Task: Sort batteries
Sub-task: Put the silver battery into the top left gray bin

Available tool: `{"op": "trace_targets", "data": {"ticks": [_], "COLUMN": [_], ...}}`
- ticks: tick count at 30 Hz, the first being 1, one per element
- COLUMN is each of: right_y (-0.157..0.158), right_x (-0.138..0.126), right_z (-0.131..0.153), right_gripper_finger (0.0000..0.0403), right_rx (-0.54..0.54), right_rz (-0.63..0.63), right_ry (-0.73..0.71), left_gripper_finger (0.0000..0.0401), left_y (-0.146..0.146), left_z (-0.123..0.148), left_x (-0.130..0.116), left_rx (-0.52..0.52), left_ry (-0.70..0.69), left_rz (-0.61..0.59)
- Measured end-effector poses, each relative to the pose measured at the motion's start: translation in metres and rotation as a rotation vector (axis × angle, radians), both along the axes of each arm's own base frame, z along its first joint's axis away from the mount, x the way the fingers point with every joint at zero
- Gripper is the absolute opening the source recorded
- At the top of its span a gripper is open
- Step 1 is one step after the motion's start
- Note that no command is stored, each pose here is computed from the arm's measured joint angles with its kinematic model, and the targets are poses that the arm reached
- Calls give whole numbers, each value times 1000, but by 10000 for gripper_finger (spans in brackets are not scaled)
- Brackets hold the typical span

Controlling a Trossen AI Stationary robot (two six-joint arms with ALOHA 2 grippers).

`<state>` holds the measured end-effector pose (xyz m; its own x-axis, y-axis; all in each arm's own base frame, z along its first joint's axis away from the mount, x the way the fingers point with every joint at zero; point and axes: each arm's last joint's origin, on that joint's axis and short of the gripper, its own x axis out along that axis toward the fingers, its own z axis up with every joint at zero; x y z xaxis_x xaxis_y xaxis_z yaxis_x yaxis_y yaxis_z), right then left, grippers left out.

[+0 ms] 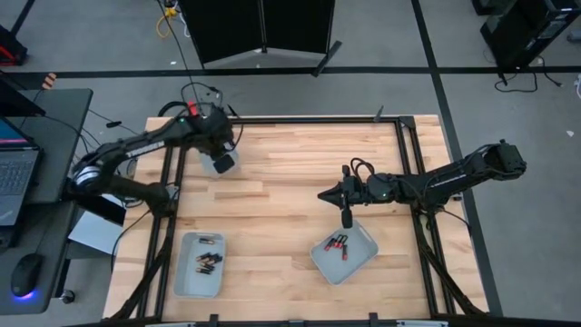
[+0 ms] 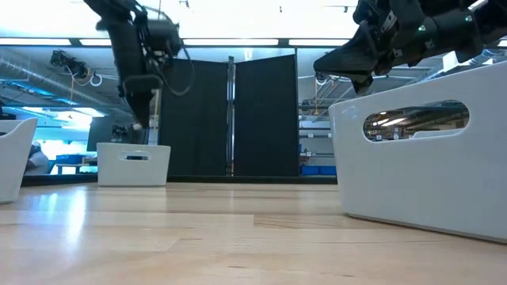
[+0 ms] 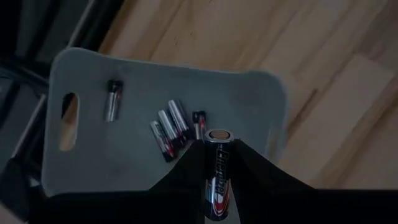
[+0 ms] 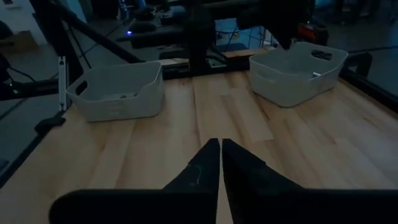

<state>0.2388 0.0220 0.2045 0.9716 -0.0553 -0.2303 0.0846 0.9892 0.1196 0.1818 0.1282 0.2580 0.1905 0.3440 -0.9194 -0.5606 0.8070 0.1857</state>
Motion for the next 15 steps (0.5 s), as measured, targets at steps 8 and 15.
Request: {"op": "trace_targets", "data": {"ticks": [8, 15], "right_y": [0, 0], "right_x": [0, -1], "right_z": [0, -2], "right_gripper_finger": [11, 23], "right_rx": [-49, -66], "right_rz": [12, 16], "right_ry": [4, 26], "left_gripper_finger": [54, 54], "left_y": [52, 82], "left_z": [-37, -67], "left_x": [-3, -2], "left_rx": [-74, -134], "left_ry": [104, 82], "left_rz": [73, 106]}}
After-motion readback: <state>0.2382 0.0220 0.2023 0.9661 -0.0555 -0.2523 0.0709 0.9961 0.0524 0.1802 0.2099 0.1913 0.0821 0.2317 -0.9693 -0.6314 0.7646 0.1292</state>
